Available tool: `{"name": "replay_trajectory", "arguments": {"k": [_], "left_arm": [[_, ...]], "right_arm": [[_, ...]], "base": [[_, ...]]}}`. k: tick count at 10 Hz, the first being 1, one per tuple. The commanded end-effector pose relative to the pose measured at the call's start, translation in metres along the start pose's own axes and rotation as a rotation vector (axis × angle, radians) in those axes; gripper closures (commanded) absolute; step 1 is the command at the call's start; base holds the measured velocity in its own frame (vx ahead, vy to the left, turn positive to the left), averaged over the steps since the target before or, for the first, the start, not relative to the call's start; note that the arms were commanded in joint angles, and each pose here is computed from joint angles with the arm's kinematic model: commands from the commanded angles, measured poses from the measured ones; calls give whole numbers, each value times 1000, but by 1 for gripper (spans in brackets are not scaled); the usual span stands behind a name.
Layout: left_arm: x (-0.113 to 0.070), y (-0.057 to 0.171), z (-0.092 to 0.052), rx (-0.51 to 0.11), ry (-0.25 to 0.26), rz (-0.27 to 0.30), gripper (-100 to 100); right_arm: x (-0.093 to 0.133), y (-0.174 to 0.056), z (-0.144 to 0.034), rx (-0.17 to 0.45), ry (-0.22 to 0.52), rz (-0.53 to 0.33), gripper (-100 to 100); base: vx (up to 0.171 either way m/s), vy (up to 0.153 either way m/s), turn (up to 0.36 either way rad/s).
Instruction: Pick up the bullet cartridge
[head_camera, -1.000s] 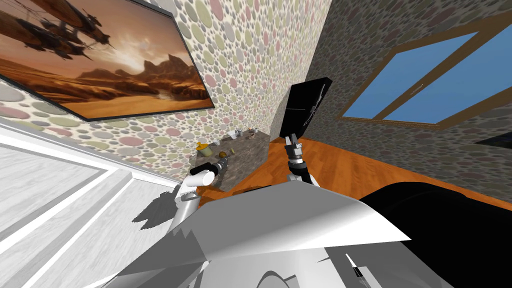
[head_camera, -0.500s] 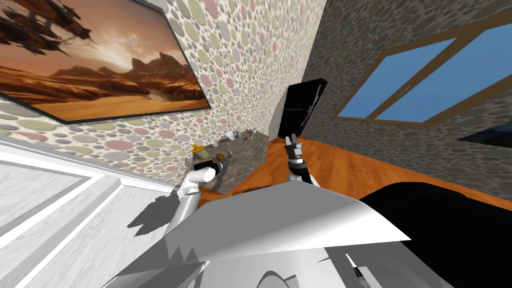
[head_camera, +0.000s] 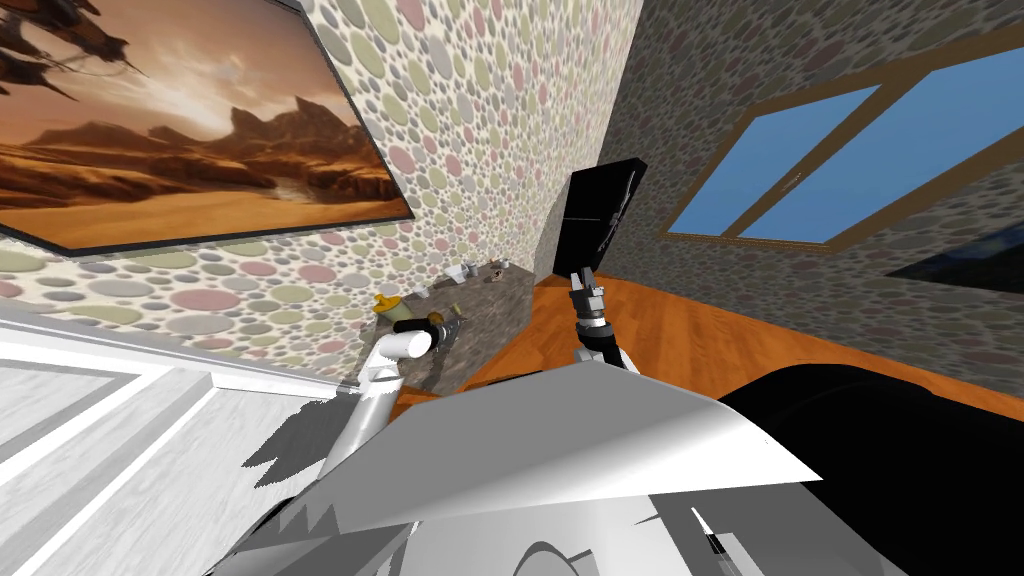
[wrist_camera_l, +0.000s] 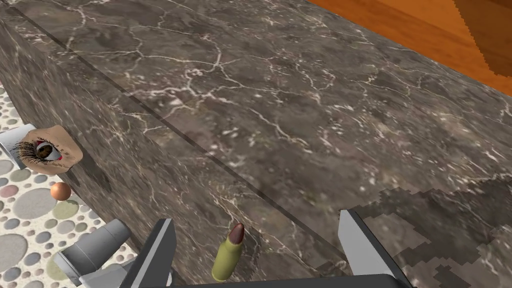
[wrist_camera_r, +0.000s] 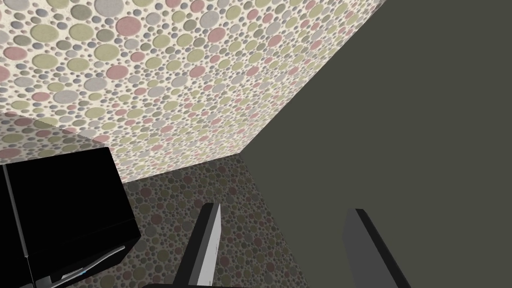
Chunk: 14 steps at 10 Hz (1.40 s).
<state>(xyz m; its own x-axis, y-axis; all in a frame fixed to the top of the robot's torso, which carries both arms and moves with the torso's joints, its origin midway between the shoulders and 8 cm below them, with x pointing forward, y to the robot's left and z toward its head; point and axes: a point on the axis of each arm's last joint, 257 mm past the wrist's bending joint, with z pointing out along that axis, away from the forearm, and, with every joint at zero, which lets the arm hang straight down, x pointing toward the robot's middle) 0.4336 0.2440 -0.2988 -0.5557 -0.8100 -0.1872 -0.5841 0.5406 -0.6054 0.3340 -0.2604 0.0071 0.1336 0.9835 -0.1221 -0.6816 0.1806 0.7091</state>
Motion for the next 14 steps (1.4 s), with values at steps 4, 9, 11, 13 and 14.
{"name": "replay_trajectory", "arguments": {"k": [4, 9, 11, 13, 14], "left_arm": [[7, 22, 3, -137, 76, 63, -100], [4, 46, 0, -291, 139, 136, -100], [2, 59, -5, -356, 162, 155, -100], [-1, 68, -9, -408, 176, 171, -100], [-5, 76, -13, -455, 187, 184, -100]], "right_arm": [[0, 0, 0, 0, 0, 0, 0], [0, 0, 0, 0, 0, 0, 0], [0, 0, 0, 0, 0, 0, 0], [0, 0, 0, 0, 0, 0, 0], [0, 0, 0, 0, 0, 0, 0]], "base": [[68, 6, -75], [77, 17, -70], [81, 22, -65], [116, 36, -94], [94, 43, -70]]}}
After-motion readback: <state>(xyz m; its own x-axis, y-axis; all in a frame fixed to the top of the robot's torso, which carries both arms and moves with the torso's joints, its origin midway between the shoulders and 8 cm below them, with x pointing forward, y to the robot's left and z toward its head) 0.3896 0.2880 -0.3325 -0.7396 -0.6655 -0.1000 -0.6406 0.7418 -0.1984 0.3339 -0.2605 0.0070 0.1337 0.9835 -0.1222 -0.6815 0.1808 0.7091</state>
